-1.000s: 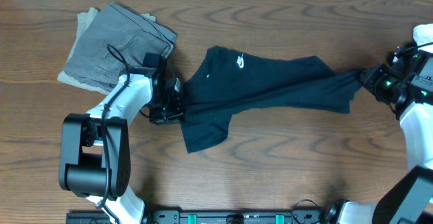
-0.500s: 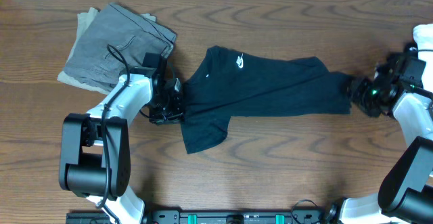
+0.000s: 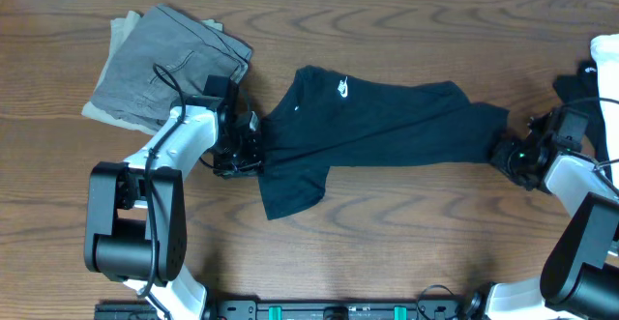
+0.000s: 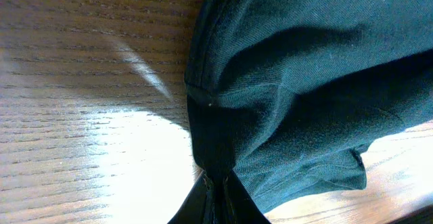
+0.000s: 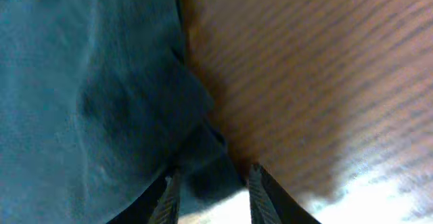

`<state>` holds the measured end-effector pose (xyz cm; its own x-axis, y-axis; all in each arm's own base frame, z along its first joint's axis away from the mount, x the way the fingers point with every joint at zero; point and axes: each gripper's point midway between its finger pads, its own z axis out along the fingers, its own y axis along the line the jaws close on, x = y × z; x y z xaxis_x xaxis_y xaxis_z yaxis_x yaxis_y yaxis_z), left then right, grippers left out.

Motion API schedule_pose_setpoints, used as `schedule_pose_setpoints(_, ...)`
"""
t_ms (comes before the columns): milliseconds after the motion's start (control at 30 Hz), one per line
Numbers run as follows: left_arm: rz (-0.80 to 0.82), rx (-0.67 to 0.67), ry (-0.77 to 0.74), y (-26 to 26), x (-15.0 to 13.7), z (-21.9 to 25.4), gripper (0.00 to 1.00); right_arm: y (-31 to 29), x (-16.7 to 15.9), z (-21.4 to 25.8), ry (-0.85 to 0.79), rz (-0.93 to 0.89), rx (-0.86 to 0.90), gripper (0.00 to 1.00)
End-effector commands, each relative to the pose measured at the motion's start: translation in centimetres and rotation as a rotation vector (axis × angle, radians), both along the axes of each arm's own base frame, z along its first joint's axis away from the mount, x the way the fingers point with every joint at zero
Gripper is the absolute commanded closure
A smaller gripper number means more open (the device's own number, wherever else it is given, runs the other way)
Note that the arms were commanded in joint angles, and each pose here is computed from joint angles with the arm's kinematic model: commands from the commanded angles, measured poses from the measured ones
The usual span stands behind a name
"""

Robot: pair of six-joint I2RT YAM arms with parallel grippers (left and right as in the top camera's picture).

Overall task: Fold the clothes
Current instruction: 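Release and regrasp the shirt's lower right corner with the right gripper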

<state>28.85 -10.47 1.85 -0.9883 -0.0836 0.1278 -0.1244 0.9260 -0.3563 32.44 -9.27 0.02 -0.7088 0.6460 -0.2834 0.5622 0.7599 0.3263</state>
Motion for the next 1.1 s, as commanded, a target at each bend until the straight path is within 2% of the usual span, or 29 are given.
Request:
schedule_pose_setpoints(0,0.003,0.001,-0.027,-0.1,0.6,0.7,0.93,0.8,-1.1,-1.3,0.033,-0.038,0.043,0.65)
schedule_pose_setpoints(100,0.003,0.001,-0.027,-0.1,0.6,0.7,0.94,0.7,-1.0,-1.5,0.027,-0.039,0.038,0.61)
schedule_pose_setpoints(167,0.003,0.0,-0.027,-0.1,0.6,0.7,0.94,0.7,-0.9,-1.6,0.024,-0.039,0.038,0.62)
schedule_pose_setpoints(267,0.004,0.001,-0.026,-0.1,0.6,0.7,0.94,0.8,-1.0,-1.6,0.031,-0.038,0.044,0.72)
schedule_pose_setpoints(367,0.003,0.001,-0.023,0.0,0.5,0.7,0.94,1.0,-1.5,-1.8,0.049,-0.038,0.05,0.92)
schedule_pose_setpoints(433,0.004,0.002,-0.02,0.0,0.4,0.7,0.94,1.0,-1.7,-1.6,0.057,-0.04,0.054,0.99)
schedule_pose_setpoints(633,0.003,0.002,-0.016,0.0,0.4,0.7,0.94,0.0,-2.9,2.9,0.095,-0.064,0.03,0.99)
schedule_pose_setpoints(900,0.003,0.002,-0.02,0.0,0.4,0.7,0.93,-3.9,-5.5,13.7,0.047,-0.145,-0.258,0.99)
schedule_pose_setpoints(1067,0.003,0.001,-0.024,0.0,0.5,0.7,0.93,-4.0,-5.8,15.0,0.01,-0.157,-0.285,0.99)
